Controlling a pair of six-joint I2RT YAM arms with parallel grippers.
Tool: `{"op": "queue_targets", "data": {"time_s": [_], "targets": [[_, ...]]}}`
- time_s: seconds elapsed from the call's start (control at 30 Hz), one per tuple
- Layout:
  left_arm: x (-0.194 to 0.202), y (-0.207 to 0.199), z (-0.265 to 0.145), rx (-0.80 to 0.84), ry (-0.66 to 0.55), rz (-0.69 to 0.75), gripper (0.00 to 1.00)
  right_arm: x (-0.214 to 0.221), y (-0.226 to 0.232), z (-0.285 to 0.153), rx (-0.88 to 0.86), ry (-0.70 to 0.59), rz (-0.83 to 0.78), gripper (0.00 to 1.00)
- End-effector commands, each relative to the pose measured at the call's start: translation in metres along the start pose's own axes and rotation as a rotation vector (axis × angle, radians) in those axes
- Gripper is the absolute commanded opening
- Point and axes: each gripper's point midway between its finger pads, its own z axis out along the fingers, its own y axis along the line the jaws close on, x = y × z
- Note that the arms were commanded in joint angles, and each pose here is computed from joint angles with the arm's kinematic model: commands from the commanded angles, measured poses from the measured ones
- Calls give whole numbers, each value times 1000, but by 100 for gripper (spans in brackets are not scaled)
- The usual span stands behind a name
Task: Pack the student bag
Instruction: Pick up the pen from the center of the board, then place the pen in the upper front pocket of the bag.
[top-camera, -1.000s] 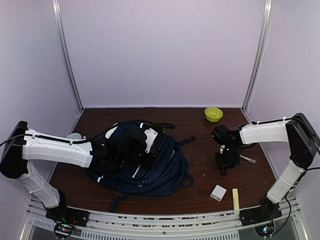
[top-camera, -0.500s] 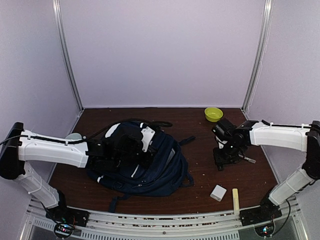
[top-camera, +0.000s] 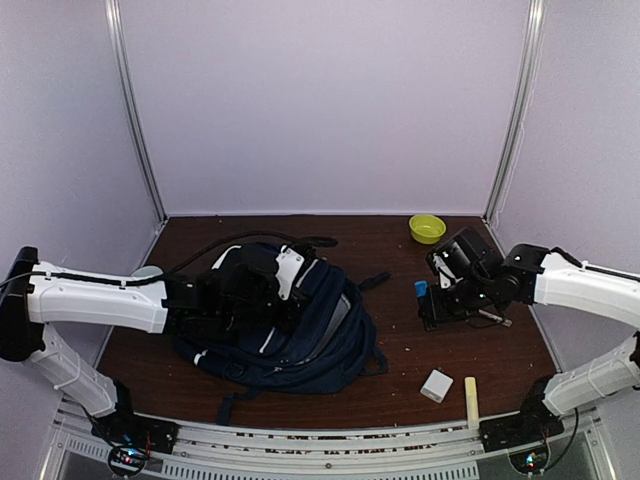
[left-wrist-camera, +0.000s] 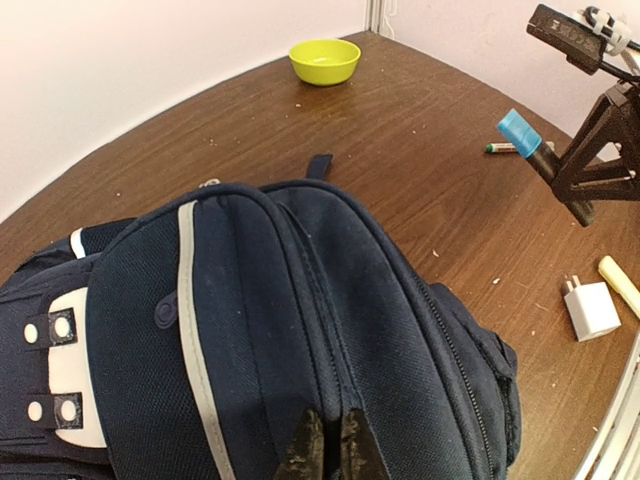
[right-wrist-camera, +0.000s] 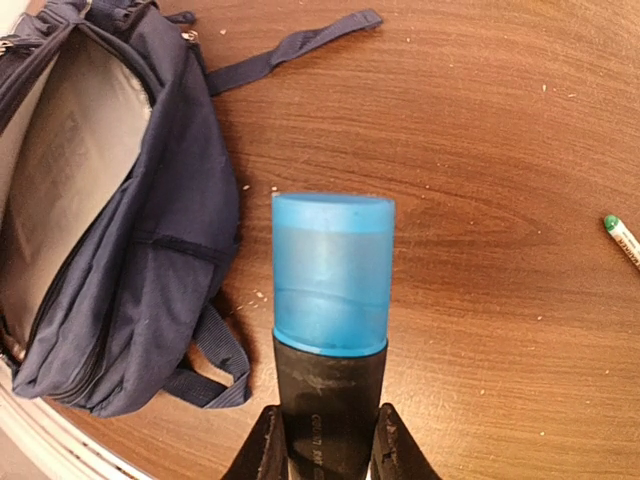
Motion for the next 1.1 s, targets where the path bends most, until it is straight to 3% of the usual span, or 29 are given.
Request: {"op": "queue_targets", "data": {"time_s": [0.0,0.57,1.07], "targets": [[-28,-11,-16,74,-100,-51,0,4,10,-13,-76,-49,6,0],[-41,-9,-27,90,-187,-110,0,-7,97,-40,-509,-201,43,0],[-48,-8,-35,98,-214,-130,0,-28,186,23,-611,-47,98,0]]}}
